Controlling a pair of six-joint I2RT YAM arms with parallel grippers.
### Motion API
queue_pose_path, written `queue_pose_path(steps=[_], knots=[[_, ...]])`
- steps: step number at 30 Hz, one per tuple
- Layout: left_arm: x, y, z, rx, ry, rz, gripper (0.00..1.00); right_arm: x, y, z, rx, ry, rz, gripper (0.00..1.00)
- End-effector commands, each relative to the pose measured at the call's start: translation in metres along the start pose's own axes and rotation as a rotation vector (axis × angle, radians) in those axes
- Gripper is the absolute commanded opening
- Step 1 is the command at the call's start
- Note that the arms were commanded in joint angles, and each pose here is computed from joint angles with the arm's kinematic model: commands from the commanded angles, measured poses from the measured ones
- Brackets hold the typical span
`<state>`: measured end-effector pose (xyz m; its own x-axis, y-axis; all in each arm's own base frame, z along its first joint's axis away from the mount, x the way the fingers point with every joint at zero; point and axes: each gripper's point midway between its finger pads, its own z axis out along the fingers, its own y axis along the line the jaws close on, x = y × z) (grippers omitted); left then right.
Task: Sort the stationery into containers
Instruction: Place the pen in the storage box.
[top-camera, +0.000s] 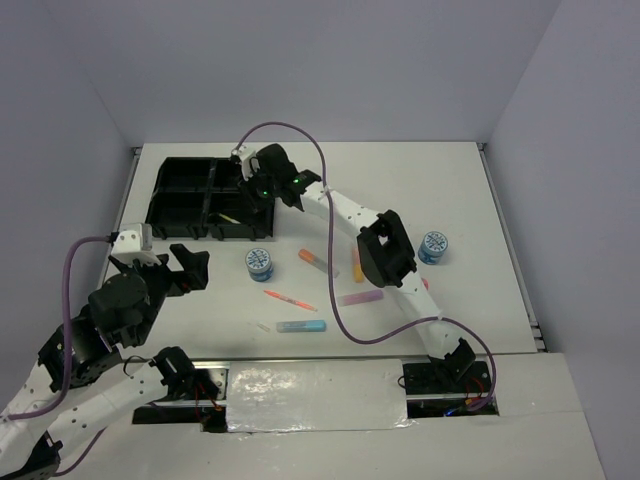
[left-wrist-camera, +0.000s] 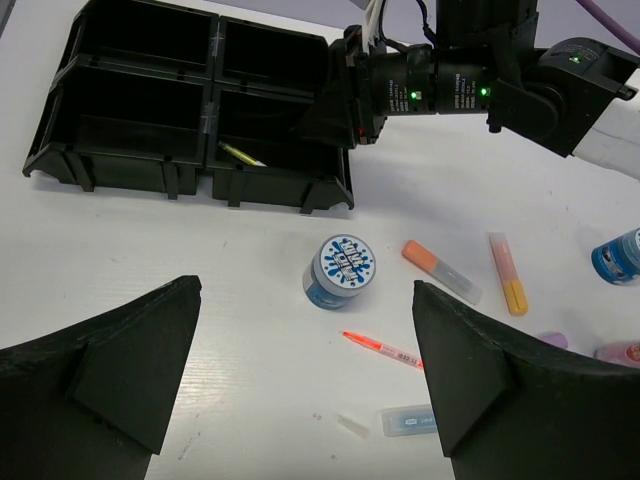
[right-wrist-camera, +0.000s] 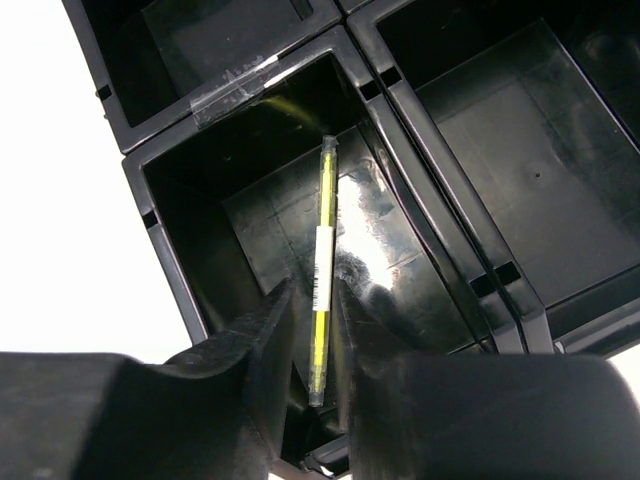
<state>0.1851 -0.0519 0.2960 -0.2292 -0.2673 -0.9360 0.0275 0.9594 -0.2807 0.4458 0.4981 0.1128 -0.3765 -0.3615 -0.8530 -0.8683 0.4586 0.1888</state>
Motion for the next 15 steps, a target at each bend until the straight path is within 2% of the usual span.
queue_pose_path(steps=[1,3,5,9,10,11,12,14,15], knots=[[-0.011,-0.005,-0.001,0.027,-0.039,-0.016,0.99,-0.008,0.001,-0.001,-0.016,-0.018,-0.004,0.31],[-0.010,-0.005,0.000,0.025,-0.038,-0.014,0.99,-0.004,0.003,-0.001,-0.017,-0.013,-0.003,0.41],[-0.010,-0.005,0.000,0.024,-0.037,-0.014,0.99,-0.008,0.004,-0.009,-0.019,-0.024,-0.001,0.45],[-0.007,-0.004,0.004,0.001,-0.023,-0.011,0.99,-0.038,0.024,-0.040,-0.041,-0.083,-0.017,0.57],[-0.007,-0.003,0.004,-0.010,-0.022,-0.011,0.99,-0.067,0.033,-0.064,-0.037,-0.141,-0.033,0.60],[-0.004,-0.003,0.006,-0.021,-0.008,-0.006,0.99,-0.065,0.036,-0.071,-0.037,-0.145,-0.032,0.61],[-0.003,-0.003,0.007,-0.027,-0.003,-0.003,0.99,-0.095,0.050,-0.102,-0.039,-0.212,-0.059,0.64],[-0.001,-0.003,0.010,-0.044,0.007,0.000,0.99,-0.095,0.057,-0.123,-0.023,-0.231,-0.060,0.69],[-0.001,-0.002,0.010,-0.053,0.010,0.001,0.99,-0.115,0.069,-0.153,-0.023,-0.281,-0.081,0.71]])
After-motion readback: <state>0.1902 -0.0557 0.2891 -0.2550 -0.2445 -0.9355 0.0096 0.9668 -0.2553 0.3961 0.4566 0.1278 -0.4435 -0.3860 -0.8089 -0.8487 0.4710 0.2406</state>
